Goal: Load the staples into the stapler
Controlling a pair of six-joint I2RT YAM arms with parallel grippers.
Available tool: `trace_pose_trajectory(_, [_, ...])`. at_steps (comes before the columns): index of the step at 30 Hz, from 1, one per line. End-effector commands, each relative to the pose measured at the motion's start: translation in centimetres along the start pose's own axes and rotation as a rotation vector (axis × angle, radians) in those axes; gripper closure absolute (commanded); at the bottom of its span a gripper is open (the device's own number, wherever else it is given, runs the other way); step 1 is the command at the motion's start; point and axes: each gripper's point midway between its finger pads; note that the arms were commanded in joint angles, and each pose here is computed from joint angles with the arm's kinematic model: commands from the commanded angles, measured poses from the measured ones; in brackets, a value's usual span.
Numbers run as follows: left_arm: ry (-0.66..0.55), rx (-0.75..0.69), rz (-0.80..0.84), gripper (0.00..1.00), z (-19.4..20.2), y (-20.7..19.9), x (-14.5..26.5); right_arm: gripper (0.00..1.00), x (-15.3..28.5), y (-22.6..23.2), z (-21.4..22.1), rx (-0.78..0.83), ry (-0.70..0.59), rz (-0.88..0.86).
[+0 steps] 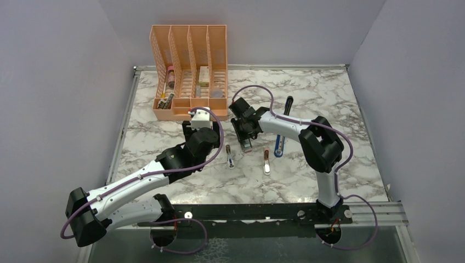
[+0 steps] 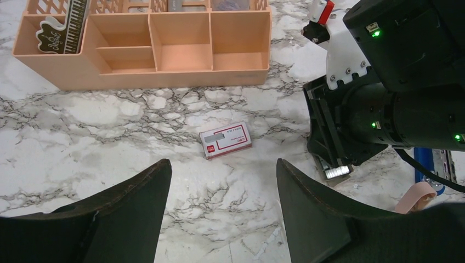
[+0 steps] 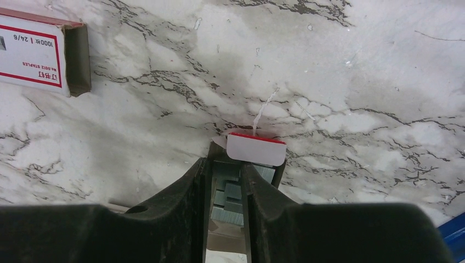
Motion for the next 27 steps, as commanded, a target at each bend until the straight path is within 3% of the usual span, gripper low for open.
trace_pose_trajectory(1, [-0.026,0.024,-0.02,0.29,-0.5,0.6,0.1,0.71,-0.5,-0.1,-0.7,0.018,-0.021,0.039])
trace_pose_trajectory(6, [-0.027,0.027,-0.019,0.29,-0.5,0.6,0.2,0.76,0.0,-0.1,-1.2,0.013,-0.043,0.042])
trace_pose_trajectory(17, [-0.029,0.03,-0.015,0.29,-0.7,0.6,0.2,0.76,3.3,0.9,-2.5,-0.013,-0.103,-0.019])
trace_pose_trajectory(27, [-0.033,0.038,-0.008,0.29,-0.9,0.5,0.3,0.76,5.3,1.5,0.2,0.006,-0.065,-0.09])
Point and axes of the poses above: each gripper's point midway between its finger pads, its own x axis back along the fingers, its own y axis along the line the jaws close on, z = x × y, and after that the axes turned 1 degree about x, right-handed
